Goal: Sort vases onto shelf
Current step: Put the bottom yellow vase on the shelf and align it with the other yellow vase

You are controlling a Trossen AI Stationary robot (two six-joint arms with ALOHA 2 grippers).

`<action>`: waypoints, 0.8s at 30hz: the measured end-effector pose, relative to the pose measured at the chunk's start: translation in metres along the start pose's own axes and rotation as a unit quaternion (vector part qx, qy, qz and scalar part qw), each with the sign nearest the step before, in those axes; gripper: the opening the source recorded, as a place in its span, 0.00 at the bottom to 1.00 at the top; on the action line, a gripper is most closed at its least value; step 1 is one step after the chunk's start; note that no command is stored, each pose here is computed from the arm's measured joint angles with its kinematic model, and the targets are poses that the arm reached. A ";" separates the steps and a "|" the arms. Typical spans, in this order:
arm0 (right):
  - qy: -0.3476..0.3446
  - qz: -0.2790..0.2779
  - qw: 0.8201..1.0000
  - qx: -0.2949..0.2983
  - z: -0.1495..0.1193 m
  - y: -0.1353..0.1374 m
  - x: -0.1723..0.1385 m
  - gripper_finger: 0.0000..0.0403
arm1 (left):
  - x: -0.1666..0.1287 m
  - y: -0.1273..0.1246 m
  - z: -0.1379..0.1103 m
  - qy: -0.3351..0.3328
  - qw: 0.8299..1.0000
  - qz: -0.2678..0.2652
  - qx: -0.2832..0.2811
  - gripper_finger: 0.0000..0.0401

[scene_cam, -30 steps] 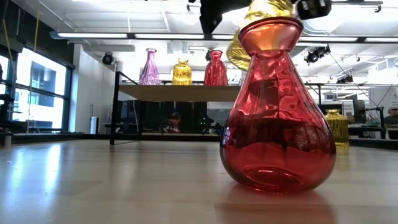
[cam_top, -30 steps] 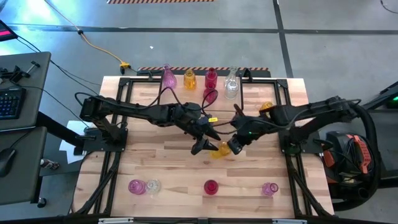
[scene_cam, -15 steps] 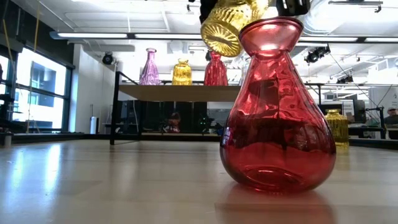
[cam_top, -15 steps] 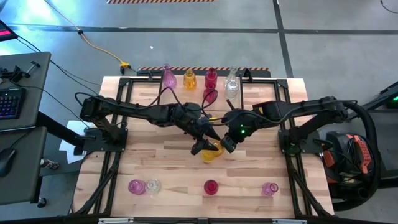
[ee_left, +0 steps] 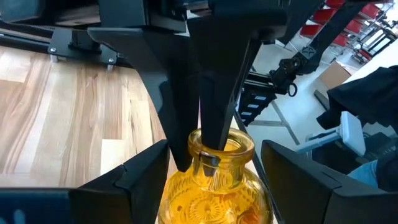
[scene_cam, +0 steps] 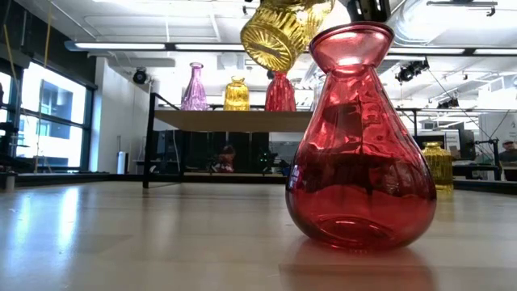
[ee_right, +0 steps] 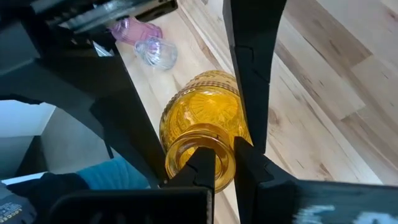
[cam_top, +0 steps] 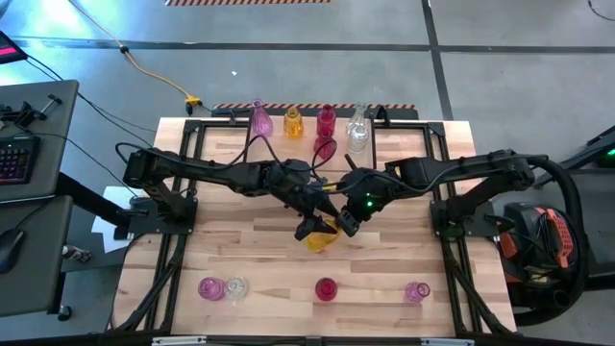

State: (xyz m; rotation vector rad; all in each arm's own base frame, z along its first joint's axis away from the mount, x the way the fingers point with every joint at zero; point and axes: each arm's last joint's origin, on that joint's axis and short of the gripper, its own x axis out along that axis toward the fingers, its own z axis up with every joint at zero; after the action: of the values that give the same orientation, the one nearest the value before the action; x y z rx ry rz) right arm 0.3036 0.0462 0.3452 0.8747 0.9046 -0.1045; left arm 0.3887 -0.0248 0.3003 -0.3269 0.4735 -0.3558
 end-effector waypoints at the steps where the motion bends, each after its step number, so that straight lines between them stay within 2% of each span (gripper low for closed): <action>1: -0.001 0.000 1.000 0.000 0.000 0.000 0.000 0.01 | 0.000 0.000 0.000 0.002 1.000 0.000 -0.001 0.60; 16: -0.007 0.011 1.000 0.002 0.003 0.001 -0.001 0.01 | -0.001 0.000 -0.001 0.008 1.000 0.000 -0.013 0.42; 24: -0.009 0.014 1.000 0.005 0.004 0.001 -0.001 0.01 | -0.001 0.000 -0.001 0.007 1.000 0.000 -0.012 0.41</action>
State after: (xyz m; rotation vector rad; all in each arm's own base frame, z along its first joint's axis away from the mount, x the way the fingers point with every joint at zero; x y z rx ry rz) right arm 0.3057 0.0441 0.3477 0.8936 0.8753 -0.0920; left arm 0.3875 -0.0251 0.2997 -0.3481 0.4922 -0.3534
